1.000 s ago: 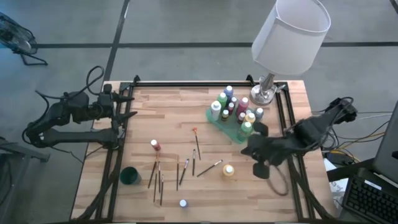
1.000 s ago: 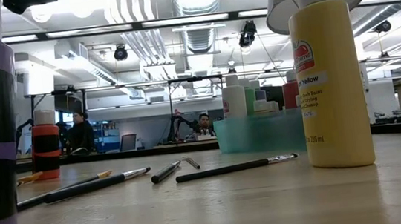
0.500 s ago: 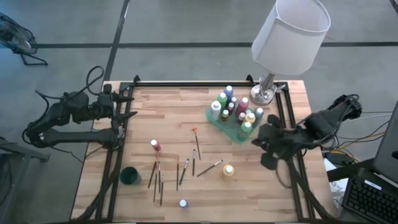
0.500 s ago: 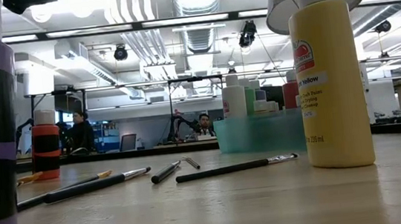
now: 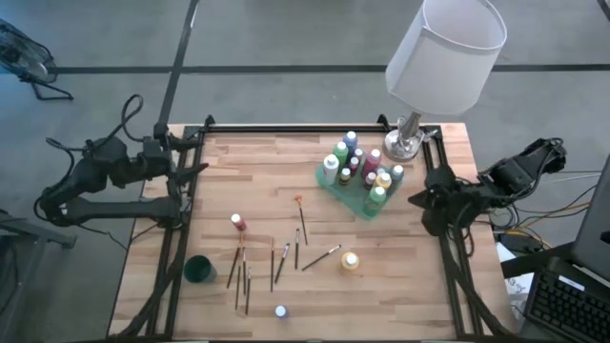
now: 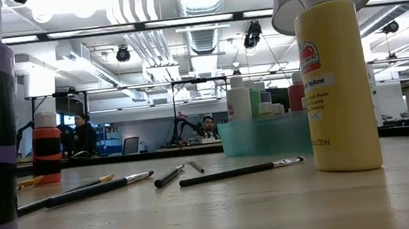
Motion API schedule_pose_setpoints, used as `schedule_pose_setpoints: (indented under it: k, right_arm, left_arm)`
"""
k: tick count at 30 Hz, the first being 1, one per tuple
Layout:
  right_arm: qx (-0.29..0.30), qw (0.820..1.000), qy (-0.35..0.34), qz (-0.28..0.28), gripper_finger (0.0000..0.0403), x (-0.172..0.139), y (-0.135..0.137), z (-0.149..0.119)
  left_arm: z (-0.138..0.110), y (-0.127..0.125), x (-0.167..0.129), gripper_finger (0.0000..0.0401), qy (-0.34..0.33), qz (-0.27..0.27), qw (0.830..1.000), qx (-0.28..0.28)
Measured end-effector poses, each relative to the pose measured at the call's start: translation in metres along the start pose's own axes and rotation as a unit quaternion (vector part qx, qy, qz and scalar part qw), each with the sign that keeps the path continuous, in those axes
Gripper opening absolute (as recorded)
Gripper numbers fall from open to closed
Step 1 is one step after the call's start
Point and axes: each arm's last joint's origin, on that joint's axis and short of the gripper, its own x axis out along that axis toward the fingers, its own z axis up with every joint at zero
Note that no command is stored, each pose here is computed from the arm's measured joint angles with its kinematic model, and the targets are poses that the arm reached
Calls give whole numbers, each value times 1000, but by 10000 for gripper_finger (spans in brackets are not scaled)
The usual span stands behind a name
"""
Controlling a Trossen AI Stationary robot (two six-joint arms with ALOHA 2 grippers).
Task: Pick & Place Paint Supplies
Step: Move the small orange paint bottle to the center of the table
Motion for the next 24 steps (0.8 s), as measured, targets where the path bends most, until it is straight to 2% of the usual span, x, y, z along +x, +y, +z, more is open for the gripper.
schedule_pose_setpoints:
  k: [9,19,24]
  right_arm:
    - [-25,1000,7,-9,8,12,-26,-27]
    - [-46,998,27,-35,8,29,-31,-43]
    - [-56,997,38,-48,8,37,-32,-49]
  left_arm:
    - [0,0,2,282,2,0,1000,9]
    - [0,-1,4,282,4,0,1000,-22]
    - [1,-1,4,282,-1,0,1000,-14]
